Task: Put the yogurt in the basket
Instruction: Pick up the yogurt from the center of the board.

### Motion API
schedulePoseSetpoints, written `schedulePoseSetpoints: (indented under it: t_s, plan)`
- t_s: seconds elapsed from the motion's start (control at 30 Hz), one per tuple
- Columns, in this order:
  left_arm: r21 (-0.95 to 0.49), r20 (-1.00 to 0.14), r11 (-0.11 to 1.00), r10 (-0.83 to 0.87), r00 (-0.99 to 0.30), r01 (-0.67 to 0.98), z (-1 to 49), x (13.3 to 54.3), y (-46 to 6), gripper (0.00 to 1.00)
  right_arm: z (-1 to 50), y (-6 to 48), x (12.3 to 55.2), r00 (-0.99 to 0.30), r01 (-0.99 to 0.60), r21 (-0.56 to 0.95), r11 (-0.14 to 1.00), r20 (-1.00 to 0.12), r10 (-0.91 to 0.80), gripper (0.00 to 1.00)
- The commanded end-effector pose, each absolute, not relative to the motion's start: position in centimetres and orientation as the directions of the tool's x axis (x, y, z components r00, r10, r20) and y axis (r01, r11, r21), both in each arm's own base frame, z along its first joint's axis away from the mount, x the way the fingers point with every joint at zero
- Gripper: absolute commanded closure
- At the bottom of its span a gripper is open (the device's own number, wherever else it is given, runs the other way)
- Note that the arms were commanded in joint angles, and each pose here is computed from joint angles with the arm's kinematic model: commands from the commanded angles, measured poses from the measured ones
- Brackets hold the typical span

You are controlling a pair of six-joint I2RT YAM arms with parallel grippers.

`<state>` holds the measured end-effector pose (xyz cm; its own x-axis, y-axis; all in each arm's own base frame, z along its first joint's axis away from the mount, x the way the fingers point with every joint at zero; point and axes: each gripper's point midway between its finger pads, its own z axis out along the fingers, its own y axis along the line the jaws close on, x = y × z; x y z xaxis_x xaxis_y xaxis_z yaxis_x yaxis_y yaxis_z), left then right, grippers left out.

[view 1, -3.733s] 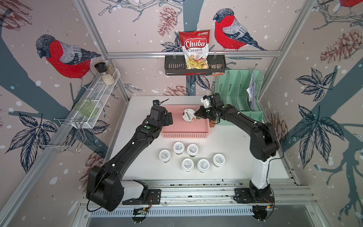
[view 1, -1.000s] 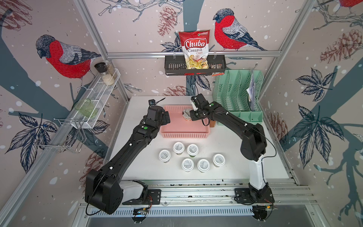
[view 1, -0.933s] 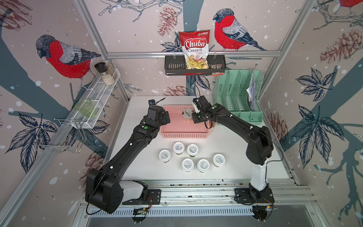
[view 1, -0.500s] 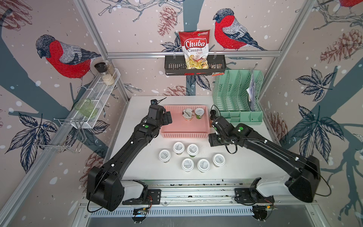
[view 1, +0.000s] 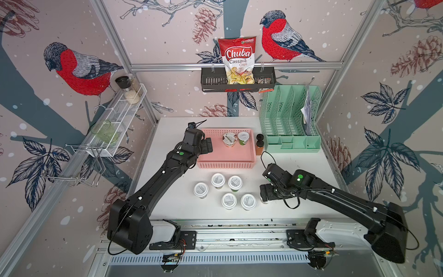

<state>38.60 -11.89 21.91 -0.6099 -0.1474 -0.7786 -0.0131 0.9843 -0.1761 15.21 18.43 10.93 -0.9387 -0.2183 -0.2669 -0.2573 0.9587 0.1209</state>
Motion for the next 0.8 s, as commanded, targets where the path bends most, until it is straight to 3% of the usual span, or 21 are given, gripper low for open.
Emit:
schedulePoseSetpoints:
  t_s: [0.0,0.57,0.77]
  plan:
    - [-0.16,-0.773,0.987,-0.13,-0.621,-0.008,21.6,38.5,-12.1,0.05,10.1,19.1,15.6,-0.938,-0.259,0.135,0.956,-0.271,-0.216,0.08]
    - [-0.143,-0.764,0.99,-0.12,-0.634,-0.014,21.1,38.7,-12.1,0.05,6.9,18.6,15.6,-0.939,-0.286,0.06,0.956,-0.219,-0.267,0.06]
    - [-0.142,-0.763,0.99,-0.121,-0.635,-0.018,21.0,38.7,-12.0,0.05,6.4,18.6,15.6,-0.93,-0.313,0.027,0.95,-0.21,-0.3,0.12]
